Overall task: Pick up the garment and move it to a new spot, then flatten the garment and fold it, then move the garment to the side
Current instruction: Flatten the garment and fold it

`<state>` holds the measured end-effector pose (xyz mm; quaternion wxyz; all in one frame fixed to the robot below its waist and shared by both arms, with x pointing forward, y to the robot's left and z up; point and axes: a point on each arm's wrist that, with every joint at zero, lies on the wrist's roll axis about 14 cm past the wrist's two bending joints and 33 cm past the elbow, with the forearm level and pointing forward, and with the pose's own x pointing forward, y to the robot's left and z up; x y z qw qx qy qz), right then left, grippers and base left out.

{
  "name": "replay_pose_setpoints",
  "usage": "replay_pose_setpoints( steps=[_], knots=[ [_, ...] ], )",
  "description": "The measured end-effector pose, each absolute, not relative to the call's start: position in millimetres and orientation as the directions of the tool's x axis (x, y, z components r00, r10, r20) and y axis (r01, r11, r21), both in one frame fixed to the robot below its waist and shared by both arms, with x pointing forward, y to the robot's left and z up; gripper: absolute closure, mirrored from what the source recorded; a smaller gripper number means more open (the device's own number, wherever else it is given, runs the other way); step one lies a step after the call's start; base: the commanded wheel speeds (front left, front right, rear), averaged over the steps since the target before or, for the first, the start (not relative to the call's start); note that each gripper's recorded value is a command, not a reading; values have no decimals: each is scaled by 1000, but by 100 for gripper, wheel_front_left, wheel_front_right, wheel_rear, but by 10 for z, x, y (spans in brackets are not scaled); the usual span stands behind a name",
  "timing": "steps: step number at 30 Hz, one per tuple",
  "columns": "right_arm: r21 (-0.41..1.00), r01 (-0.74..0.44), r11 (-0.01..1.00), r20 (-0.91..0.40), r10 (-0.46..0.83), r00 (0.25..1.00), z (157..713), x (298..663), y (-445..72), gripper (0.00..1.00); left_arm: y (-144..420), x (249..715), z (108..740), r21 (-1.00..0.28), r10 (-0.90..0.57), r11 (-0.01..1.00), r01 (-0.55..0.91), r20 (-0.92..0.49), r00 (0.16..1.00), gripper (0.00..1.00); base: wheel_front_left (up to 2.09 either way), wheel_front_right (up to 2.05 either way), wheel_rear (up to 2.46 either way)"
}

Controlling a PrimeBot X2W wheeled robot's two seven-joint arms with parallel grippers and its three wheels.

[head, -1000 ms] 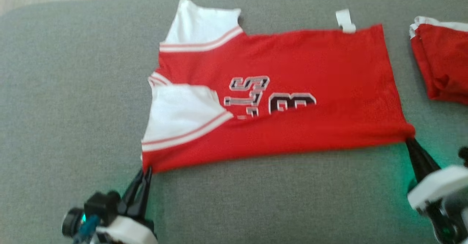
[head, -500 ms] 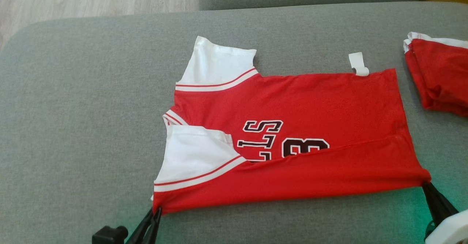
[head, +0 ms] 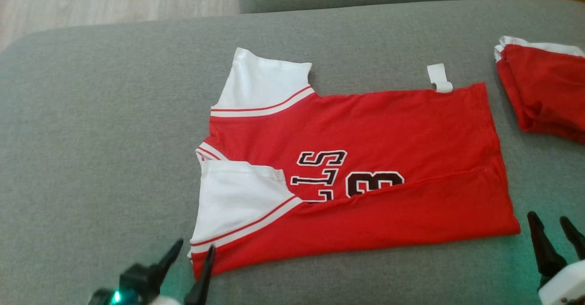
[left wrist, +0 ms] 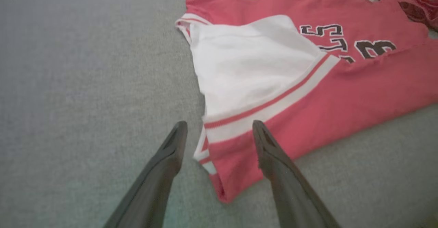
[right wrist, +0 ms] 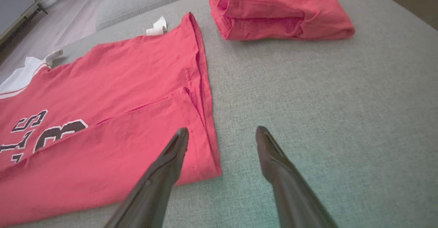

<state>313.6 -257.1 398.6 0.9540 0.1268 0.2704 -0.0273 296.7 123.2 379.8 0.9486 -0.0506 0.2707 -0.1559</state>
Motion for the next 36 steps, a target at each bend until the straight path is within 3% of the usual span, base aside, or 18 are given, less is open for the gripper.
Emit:
replay_pose_setpoints(
  steps=[9,14,25,31,36],
  knots=[
    [236,73,969,-441,40,896,4157,3500,-2393,0,1336,3990,4480,-16,-383,914,406,-369,847,0,0,0,0],
    [215,44,976,-426,54,903,4148,3702,-2319,0,1085,4600,4872,-13,-493,855,519,-335,803,0,0,0,0],
    [199,25,980,-424,63,904,4020,4004,-2269,0,1061,5490,4545,-106,-477,840,532,-612,631,0,0,0,0],
    [184,68,981,-470,27,882,3841,3963,-2375,0,990,5675,4167,-215,-471,840,498,-746,471,0,0,0,0],
    [171,90,981,-479,3,878,3769,4006,-2446,0,935,5844,3909,-229,-462,839,493,-779,424,0,0,0,0]
  ],
)
